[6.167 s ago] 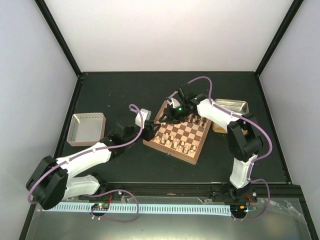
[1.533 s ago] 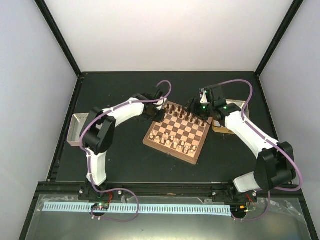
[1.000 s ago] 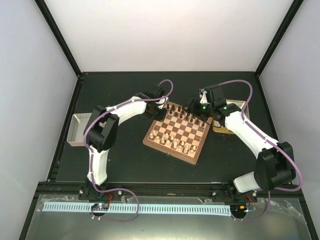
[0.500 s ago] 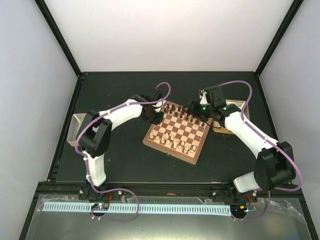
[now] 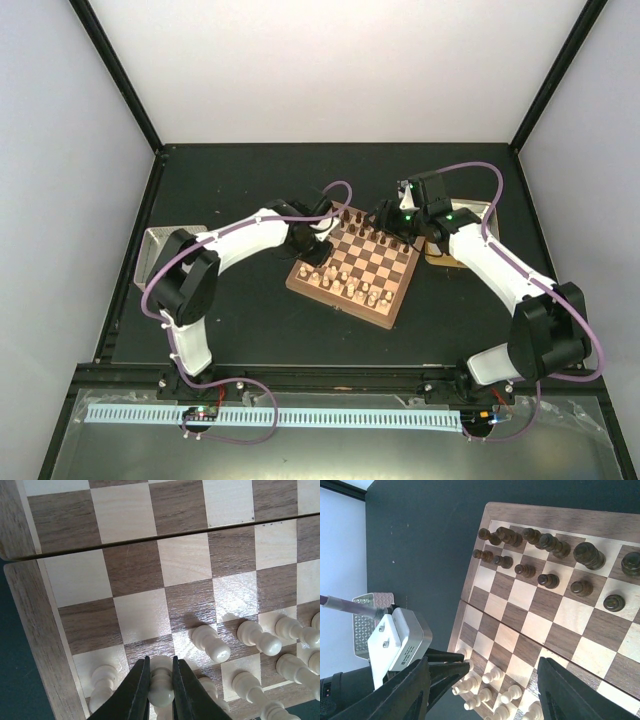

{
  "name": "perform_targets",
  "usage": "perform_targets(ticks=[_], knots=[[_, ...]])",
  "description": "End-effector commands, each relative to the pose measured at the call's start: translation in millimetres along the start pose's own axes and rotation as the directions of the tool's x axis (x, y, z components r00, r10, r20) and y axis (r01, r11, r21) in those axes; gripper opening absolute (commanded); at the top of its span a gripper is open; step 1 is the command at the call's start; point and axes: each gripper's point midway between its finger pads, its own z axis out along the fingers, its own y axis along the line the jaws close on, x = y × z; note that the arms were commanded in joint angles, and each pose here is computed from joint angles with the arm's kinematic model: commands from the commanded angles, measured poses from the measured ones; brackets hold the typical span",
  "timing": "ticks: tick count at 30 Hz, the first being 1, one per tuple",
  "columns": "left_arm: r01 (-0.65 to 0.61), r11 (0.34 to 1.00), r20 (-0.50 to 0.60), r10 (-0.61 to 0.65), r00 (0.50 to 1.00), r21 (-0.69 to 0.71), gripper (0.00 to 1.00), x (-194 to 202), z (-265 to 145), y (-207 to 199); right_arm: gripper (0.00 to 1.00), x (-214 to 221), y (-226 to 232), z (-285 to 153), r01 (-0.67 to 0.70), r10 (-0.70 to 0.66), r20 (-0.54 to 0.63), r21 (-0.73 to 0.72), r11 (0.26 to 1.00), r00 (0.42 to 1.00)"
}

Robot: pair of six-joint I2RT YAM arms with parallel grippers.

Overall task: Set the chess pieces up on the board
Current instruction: Place the chess piece on the chessboard.

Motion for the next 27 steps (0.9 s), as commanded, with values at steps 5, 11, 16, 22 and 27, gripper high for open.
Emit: perform_targets(ticks=[5, 11, 16, 22, 27], knots=[[-0.005, 1.000, -0.060, 0.005, 0.998, -0.004, 0.12, 9.6, 10.0, -0.3, 0.60, -1.2, -1.0, 2.3, 0.005, -0.005, 0.003, -0.009, 1.000, 1.000], [0.021, 1.000, -0.093, -0.021, 0.995, -0.007, 0.12, 14.7, 18.1, -1.6, 0.60, 0.3, -1.5, 3.9, 0.003, -0.003, -0.003, -0.011, 1.000, 1.000], [0.018, 1.000, -0.086, -0.018, 0.996, 0.003, 0.18, 12.3, 18.5, -3.4, 0.60, 0.3, -0.4, 2.9, 0.004, -0.004, -0.002, -0.015, 1.000, 1.000], [0.015, 1.000, -0.077, -0.014, 0.997, 0.016, 0.26, 6.8, 13.9, -7.0, 0.60, -0.8, 1.5, 0.2, 0.007, -0.007, 0.005, -0.019, 1.000, 1.000], [0.013, 0.999, -0.051, -0.011, 0.999, 0.042, 0.29, 0.4, 2.8, -13.1, 0.60, -1.6, 3.4, -1.6, 0.009, -0.009, 0.008, -0.023, 1.000, 1.000]])
